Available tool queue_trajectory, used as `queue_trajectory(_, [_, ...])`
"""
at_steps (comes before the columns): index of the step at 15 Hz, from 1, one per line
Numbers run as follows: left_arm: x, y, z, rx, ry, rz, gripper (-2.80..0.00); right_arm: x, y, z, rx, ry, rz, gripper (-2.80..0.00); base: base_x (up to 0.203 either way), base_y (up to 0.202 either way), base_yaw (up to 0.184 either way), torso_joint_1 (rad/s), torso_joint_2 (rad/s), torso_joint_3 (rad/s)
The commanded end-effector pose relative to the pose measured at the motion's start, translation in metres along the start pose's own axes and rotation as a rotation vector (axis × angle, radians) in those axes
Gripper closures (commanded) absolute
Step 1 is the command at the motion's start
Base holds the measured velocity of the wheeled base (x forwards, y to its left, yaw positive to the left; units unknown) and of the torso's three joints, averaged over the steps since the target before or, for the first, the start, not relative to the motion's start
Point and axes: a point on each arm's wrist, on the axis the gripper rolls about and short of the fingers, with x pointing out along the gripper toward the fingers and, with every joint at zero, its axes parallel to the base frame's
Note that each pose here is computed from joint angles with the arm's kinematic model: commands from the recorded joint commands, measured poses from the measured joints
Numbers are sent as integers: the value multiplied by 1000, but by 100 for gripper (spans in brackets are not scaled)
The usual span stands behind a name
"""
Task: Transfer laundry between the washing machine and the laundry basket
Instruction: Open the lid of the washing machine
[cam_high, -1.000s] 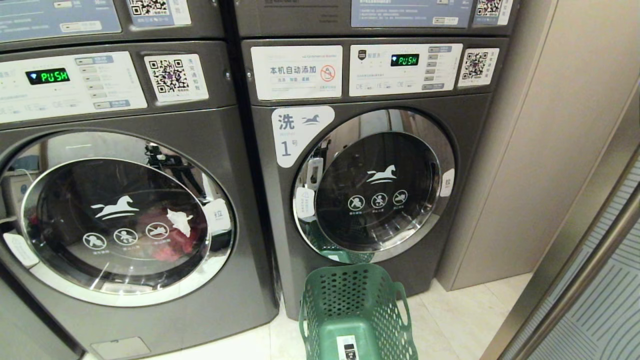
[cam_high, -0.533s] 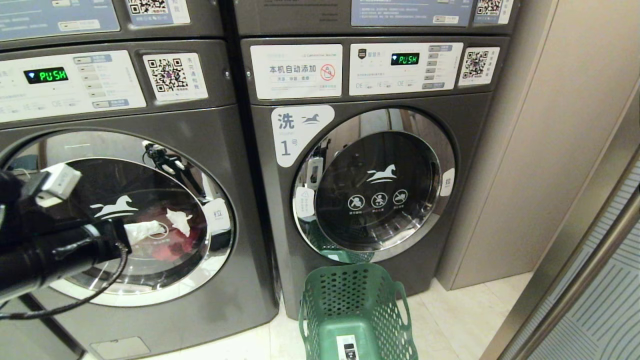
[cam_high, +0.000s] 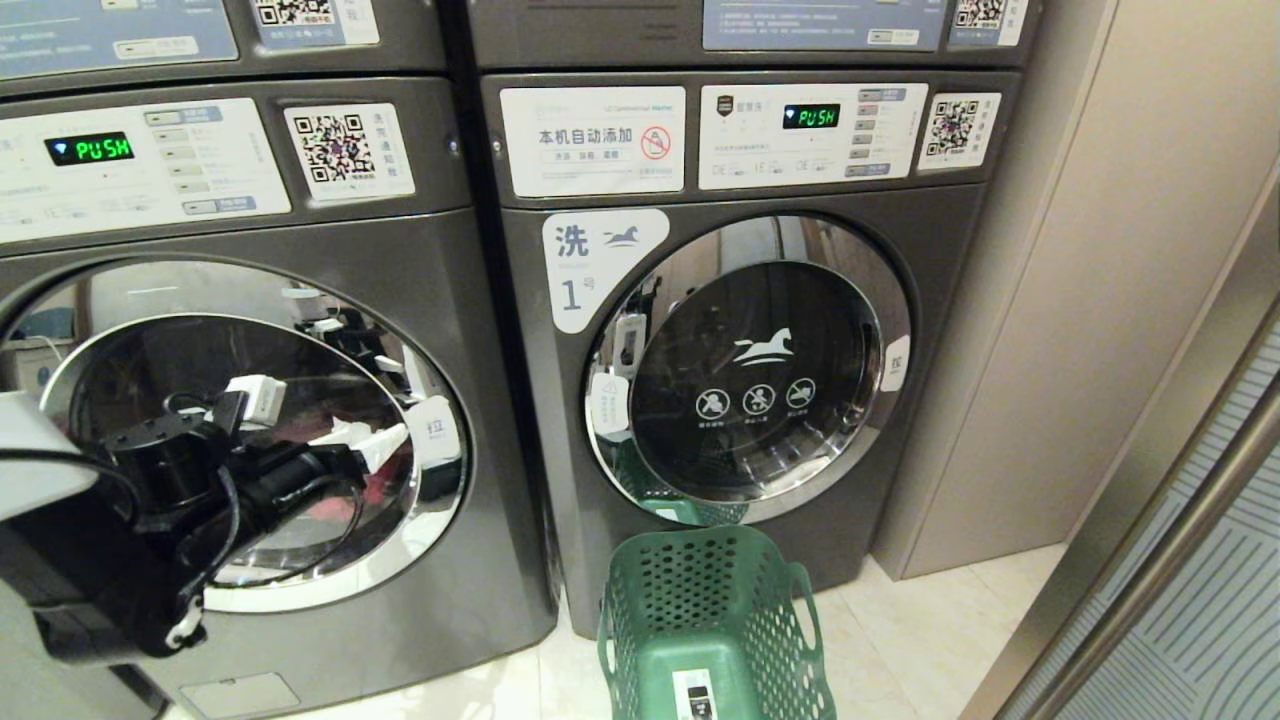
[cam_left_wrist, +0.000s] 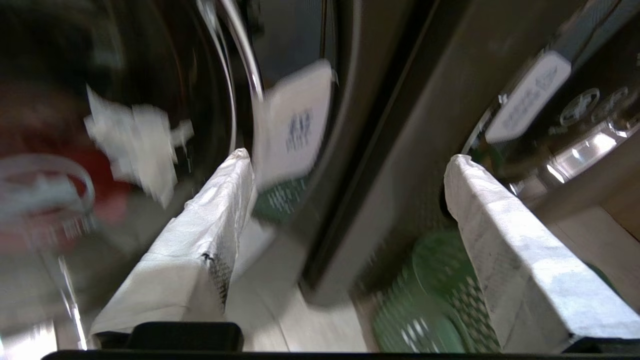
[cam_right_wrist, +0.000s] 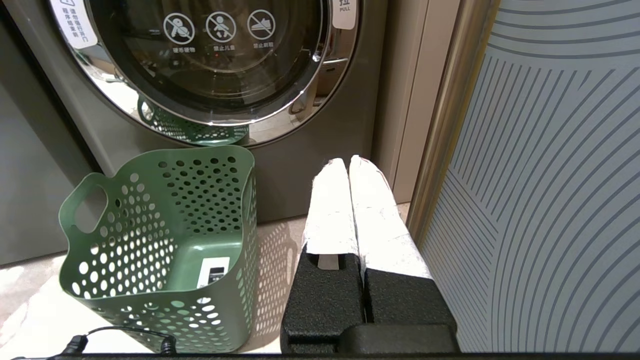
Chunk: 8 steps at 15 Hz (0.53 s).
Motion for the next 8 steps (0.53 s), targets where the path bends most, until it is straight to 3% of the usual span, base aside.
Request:
queue_trajectory(1, [19,14,-21,10,4,1,-280,0,0,0,0,0,1,0,0,0,0,0,0,0])
queue_trajectory(3, [36,23,-23,56,-26,-4,-280,0,0,0,0,0,0,0,0,0,0,0,0,0])
queue_trajectory(8, [48,29,-33,66,-18,-5,-280,0,0,0,0,0,0,0,0,0,0,0,0,0])
